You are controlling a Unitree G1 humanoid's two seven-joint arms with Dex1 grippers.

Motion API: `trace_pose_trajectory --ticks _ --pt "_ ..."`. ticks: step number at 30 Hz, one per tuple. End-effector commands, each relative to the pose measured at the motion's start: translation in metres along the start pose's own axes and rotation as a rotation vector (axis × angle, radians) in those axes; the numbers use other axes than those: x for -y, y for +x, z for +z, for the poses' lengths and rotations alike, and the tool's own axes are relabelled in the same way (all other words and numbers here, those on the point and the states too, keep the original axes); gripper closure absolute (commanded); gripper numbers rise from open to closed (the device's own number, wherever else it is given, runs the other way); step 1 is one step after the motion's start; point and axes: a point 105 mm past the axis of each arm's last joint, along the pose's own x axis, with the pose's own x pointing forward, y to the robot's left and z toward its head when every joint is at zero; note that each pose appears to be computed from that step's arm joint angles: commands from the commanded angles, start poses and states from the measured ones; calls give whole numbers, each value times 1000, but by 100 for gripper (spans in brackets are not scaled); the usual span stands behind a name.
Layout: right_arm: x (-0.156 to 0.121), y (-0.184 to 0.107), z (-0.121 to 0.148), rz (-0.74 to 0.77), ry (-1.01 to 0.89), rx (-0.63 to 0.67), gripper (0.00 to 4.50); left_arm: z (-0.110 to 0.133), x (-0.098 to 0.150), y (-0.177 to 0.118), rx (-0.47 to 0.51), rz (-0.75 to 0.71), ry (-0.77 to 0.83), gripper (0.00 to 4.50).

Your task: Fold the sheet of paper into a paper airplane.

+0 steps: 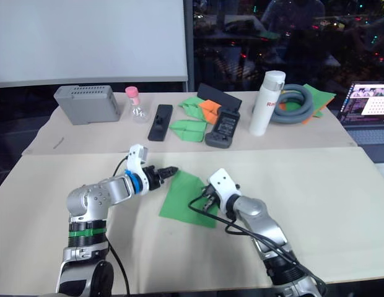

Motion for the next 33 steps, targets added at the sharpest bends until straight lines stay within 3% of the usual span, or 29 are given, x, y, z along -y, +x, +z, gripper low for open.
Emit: trace_pose_trajectory --ticks 1,4,7,11,13,18,26,33 --pt "-7 -1 -32 14 34 -115 450 1 2 1 7 -3 31 237" --pt "-6 -2 -34 8 31 -119 450 -1 -3 2 14 21 5 237" --pt "-4 -2 -35 2 27 -124 450 5 -1 2 47 11 -1 312" --pt "-3 -2 -36 -2 24 -126 450 13 5 1 88 -10 67 446" --pt "-2 -2 -36 0 15 -127 450 16 11 0 99 -24 140 446" --pt "-2 -2 -34 5 8 -126 450 1 21 -1 15 -69 280 446" --pt "0 -2 -34 -2 5 -127 450 -4 34 -1 -2 -144 317 446" --pt "0 -2 -33 -9 6 -122 450 -17 24 4 -66 -92 426 446"
